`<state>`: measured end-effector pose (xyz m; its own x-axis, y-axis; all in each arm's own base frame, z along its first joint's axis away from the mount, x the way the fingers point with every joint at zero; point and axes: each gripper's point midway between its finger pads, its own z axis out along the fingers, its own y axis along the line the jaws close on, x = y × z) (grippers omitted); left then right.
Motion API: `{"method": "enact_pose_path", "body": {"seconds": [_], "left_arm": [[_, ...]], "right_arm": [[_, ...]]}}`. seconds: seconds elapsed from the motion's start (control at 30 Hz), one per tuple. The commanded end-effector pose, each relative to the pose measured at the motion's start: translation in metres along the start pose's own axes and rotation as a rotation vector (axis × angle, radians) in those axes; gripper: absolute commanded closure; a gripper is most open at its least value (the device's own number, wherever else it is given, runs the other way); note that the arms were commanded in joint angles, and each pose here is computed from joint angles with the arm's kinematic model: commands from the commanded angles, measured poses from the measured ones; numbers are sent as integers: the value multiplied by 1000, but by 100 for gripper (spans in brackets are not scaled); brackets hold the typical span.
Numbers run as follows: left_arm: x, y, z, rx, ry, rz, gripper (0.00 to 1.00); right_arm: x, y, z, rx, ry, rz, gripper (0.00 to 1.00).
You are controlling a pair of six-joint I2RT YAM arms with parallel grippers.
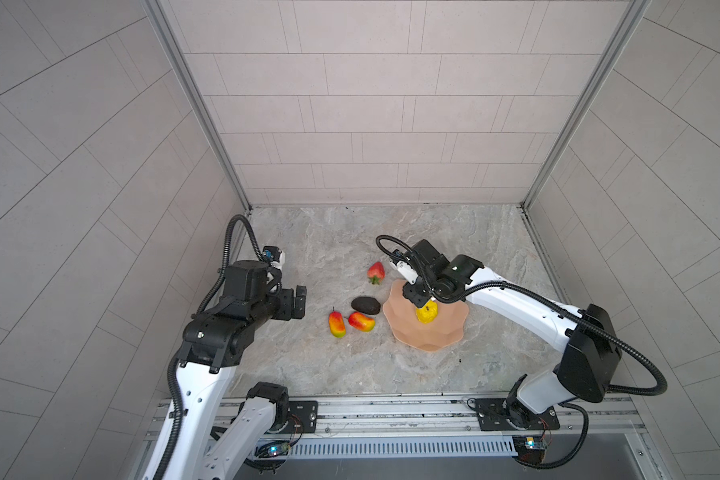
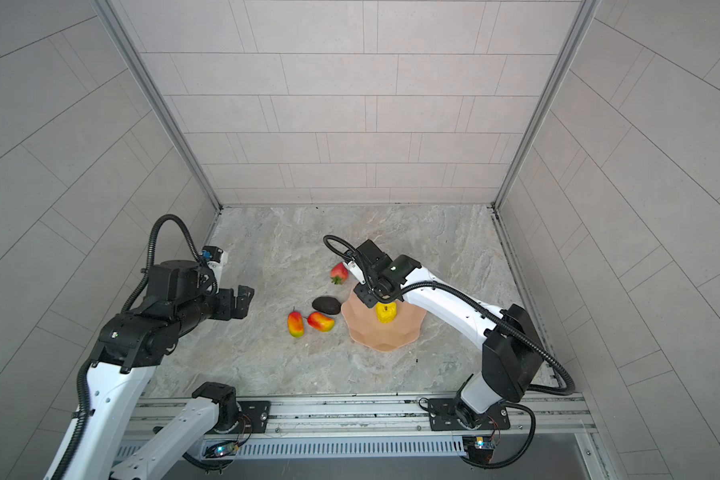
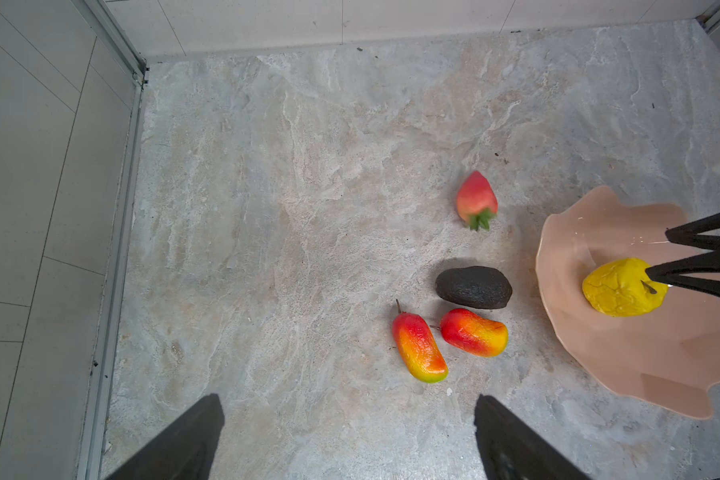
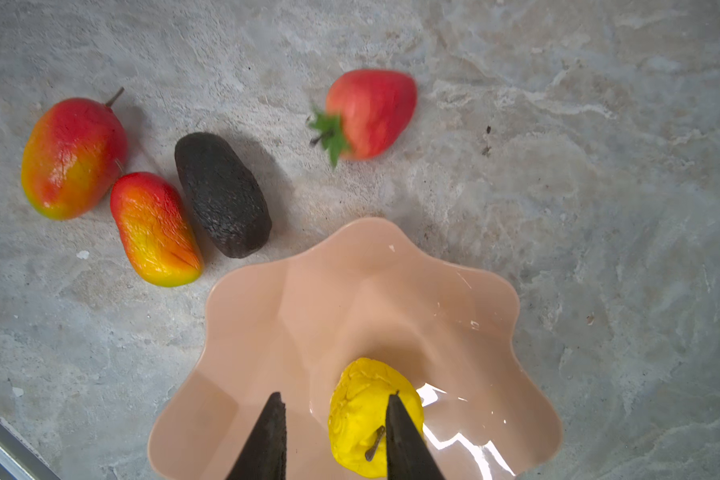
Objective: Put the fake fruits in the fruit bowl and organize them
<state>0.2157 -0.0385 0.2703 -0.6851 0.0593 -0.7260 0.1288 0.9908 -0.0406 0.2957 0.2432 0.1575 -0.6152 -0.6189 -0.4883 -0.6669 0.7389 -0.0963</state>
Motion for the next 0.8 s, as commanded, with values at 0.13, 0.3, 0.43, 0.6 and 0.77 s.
{"method": "enact_pose_path", "body": {"seconds": [0.13, 0.3, 0.43, 0.6, 0.77], "left_arm": [[-6, -4, -3, 22, -28, 9, 0], [-5, -5, 6, 24, 3, 4, 0], [-4, -3, 5, 16, 3, 3, 0], [-4, -2, 5, 12, 2, 8, 0], [-2, -1, 8, 1, 11, 20, 0]], "right_arm": [[-4, -5, -2, 31, -47, 28, 69], [-50, -11, 3, 40, -95, 16, 58], [-97, -18, 29, 29, -105, 17, 36], [-151, -33, 83, 28, -97, 23, 13], [-189, -60, 131, 32, -104, 95, 1]]}}
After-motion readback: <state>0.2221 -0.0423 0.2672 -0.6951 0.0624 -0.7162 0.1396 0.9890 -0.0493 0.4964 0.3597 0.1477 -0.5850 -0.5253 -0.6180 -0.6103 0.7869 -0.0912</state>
